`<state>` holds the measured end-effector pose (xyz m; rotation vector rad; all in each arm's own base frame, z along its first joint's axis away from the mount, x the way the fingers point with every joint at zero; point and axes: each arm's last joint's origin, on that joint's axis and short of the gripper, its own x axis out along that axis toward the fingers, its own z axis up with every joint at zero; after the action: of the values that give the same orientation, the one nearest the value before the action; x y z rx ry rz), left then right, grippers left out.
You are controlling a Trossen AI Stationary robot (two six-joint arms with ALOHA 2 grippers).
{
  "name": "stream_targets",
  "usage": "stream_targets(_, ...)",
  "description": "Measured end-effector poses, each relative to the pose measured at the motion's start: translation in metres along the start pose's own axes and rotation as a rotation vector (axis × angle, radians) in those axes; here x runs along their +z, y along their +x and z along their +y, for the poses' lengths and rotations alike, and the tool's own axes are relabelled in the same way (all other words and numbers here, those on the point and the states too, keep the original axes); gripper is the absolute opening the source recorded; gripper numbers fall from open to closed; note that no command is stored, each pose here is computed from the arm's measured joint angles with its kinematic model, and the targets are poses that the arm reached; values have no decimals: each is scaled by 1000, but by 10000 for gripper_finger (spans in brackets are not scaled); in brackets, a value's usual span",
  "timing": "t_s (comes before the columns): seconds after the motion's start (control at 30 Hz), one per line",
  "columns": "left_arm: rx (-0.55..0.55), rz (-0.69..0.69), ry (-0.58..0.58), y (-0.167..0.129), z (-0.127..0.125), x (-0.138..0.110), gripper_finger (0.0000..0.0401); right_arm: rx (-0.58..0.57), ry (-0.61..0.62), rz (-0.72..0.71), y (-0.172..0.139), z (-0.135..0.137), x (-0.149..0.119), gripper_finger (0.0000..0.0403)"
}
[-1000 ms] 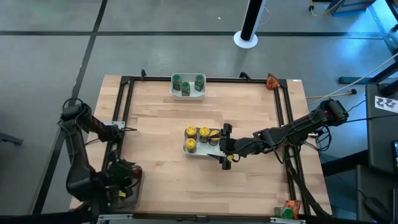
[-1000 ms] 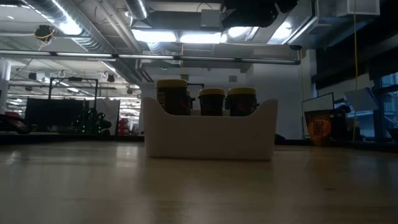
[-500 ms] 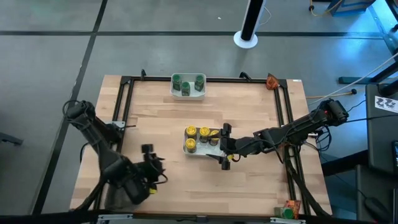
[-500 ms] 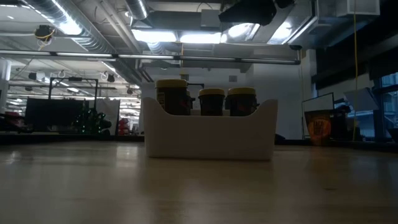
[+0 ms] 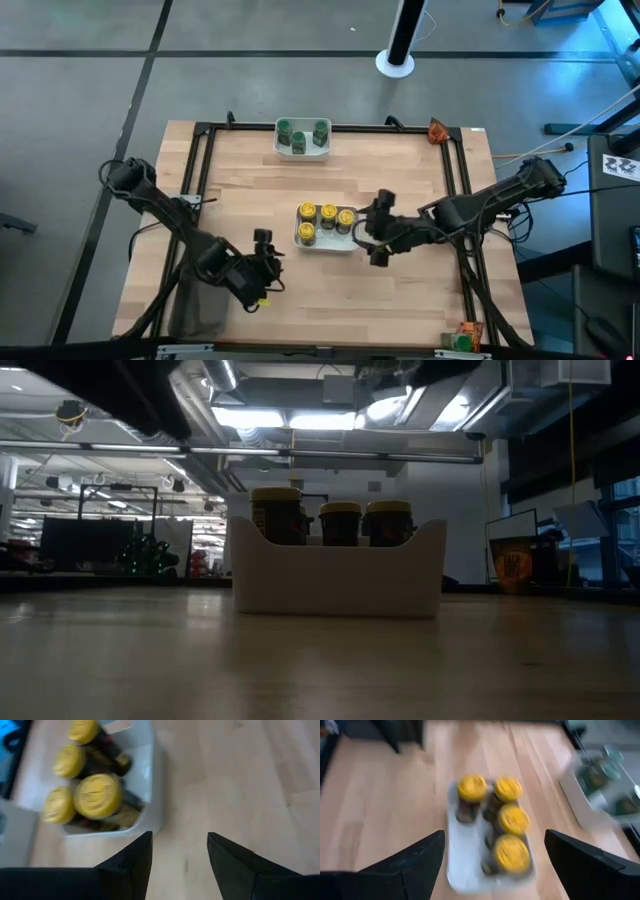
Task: Sort spices by type
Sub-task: Put the middle right orange seasoning pack into the black bin
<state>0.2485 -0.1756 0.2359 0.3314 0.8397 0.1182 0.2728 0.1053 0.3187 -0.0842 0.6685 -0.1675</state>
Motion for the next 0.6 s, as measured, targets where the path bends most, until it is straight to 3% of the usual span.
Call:
stream_targets(0.2,-107,-104,12,30,-2,-14,172,-86,65,205,-32,-18,7,340)
stream_targets(0.33,-146,-185,6,46,6,-18,172,-121,169,320,-53,-28,8,340)
stream_targets(0.47,-140,-276,-9,56,14,-18,172,-136,255,451,-61,-32,1,340)
stream_targets(0.6,-225,-351,-17,60,18,-15,172,-146,345,604,-67,-35,-9,340)
